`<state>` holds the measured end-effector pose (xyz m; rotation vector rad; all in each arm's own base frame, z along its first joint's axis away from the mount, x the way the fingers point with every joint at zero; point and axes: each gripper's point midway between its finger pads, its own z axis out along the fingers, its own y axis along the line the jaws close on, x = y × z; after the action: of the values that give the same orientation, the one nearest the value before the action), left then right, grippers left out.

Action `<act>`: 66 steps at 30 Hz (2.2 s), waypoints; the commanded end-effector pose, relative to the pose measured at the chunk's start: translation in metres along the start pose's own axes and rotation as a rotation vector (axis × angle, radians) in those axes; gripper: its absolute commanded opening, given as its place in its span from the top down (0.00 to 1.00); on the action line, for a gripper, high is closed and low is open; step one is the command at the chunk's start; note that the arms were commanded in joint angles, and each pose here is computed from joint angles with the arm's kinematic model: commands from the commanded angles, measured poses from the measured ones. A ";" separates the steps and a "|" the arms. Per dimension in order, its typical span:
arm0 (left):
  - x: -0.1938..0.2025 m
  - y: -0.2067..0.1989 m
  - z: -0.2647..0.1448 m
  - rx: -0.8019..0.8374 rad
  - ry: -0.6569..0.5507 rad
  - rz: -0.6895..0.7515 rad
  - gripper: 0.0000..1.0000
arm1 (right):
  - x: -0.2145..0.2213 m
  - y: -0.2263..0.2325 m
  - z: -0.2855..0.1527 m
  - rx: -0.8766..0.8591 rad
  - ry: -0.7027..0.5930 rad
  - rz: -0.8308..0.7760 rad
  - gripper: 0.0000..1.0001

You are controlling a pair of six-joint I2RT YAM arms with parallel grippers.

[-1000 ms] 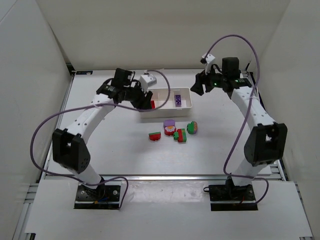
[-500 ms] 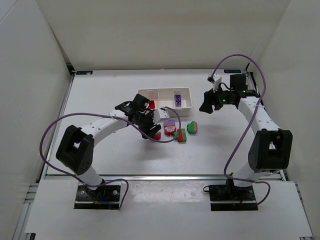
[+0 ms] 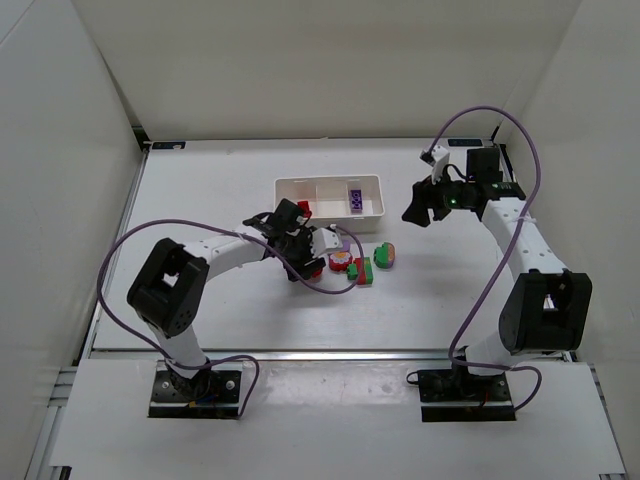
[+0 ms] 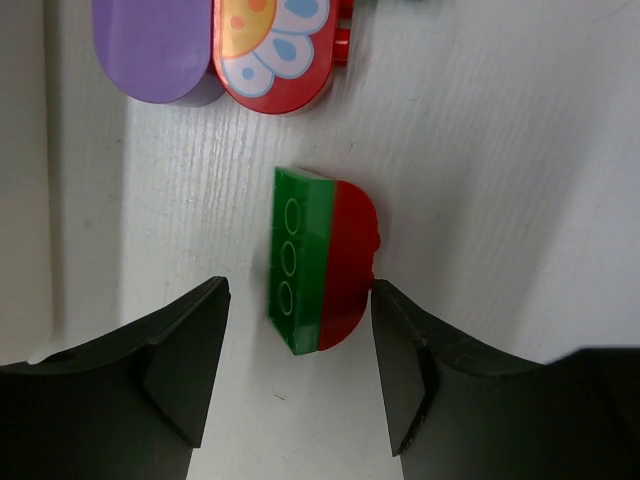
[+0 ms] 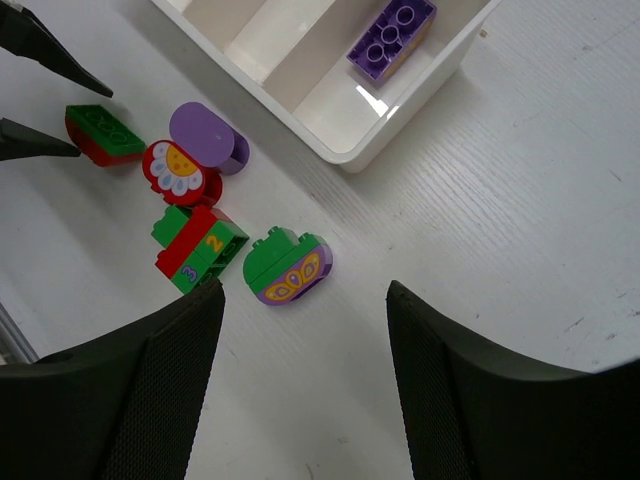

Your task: Sort the legos into containers by color

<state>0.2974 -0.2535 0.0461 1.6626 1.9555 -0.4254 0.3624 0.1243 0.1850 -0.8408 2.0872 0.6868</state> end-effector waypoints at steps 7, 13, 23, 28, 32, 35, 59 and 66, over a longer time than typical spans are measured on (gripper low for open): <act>-0.005 0.003 0.009 0.021 -0.017 0.040 0.32 | 0.000 -0.004 -0.005 -0.001 -0.004 0.024 0.30; -0.006 0.003 0.012 0.027 -0.024 0.045 0.33 | 0.003 -0.006 -0.004 0.002 -0.002 0.035 0.30; -0.016 0.008 0.016 0.025 -0.057 0.068 0.50 | 0.004 -0.006 -0.002 -0.002 -0.003 0.042 0.30; -0.027 0.009 0.013 0.033 -0.087 0.060 0.79 | 0.001 -0.002 0.000 -0.021 -0.022 0.110 0.31; -0.040 0.009 0.000 0.020 -0.123 0.023 0.87 | -0.006 0.004 0.003 -0.061 -0.062 0.217 0.30; -0.060 0.019 -0.023 -0.034 -0.177 -0.023 0.90 | -0.018 0.006 0.006 -0.091 -0.106 0.316 0.29; -0.170 0.122 -0.144 -0.627 -0.513 -0.570 0.90 | -0.148 0.072 0.076 -0.340 -0.221 0.438 0.33; -0.178 0.120 -0.144 -0.602 -0.544 -0.553 0.90 | -0.159 0.088 0.087 -0.411 -0.221 0.427 0.31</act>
<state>0.4021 -0.2856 0.2491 0.5771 1.9042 -0.3323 0.4086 0.2835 0.2499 -0.4326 2.0738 1.3730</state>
